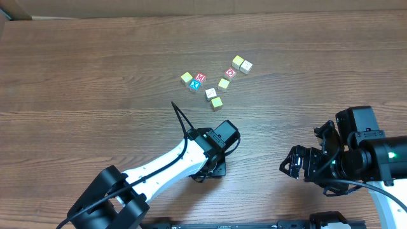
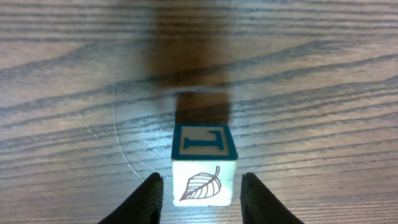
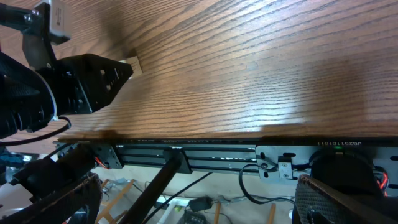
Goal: Flip 3 blocks
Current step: 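Carry the leaf block forward and set it on the table, then open the left gripper and move it back to the cluster, then lower the left gripper onto the yellow S block and close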
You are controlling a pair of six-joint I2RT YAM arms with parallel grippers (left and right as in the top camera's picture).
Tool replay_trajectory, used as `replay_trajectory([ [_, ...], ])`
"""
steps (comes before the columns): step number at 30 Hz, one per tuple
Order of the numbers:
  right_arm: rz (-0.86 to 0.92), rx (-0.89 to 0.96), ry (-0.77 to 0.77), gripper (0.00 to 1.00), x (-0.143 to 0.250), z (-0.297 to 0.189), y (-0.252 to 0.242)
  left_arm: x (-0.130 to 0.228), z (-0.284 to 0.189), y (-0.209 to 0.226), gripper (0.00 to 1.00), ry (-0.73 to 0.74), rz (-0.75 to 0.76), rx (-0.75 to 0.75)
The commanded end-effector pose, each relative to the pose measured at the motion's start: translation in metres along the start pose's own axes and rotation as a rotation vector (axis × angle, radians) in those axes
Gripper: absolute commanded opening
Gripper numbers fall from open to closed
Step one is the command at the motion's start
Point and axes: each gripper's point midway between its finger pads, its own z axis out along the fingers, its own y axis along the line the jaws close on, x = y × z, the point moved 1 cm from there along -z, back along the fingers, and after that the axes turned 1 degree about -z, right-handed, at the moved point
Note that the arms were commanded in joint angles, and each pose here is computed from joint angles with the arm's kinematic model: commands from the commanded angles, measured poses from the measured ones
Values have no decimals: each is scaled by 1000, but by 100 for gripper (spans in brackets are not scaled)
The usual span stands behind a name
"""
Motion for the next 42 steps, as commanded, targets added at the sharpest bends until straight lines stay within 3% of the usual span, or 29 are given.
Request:
replay_trajectory([
  [1,-23,-13,-23,100,-1,-5,4,-17,-18,-3,31,-60,28,23],
  [3,-23,-13,-23,100,-1,-5,4,-30,-39,-6,34,-118,22,38],
  [4,-23,-13,-23,100,-1,-5,4,-36,-47,-8,45,-146,22,48],
  [5,-23,-13,-24,100,-1,-5,4,-44,-59,-12,63,-181,49,70],
  [7,-25,-15,-29,100,-2,-5,5,-57,-73,-21,72,-229,103,104],
  [14,-29,-17,-35,100,-4,-5,5,-113,-86,-25,75,-301,209,157],
  [20,-27,-16,-32,100,-3,-5,5,-155,-62,-28,73,-216,143,191],
  [24,-26,-16,-31,100,-3,-5,5,-179,-49,-42,89,-173,113,196],
  [26,-25,-14,-28,100,-2,-5,5,-191,-45,-49,88,-167,85,189],
  [28,-23,-13,-23,100,-1,-5,4,-204,-43,-57,78,-165,35,195],
  [32,-23,-13,-23,100,-1,-5,4,-222,-41,-64,78,-171,-60,213],
  [42,-24,-12,-23,100,-1,-5,4,-219,-7,-51,59,-99,-282,128],
])
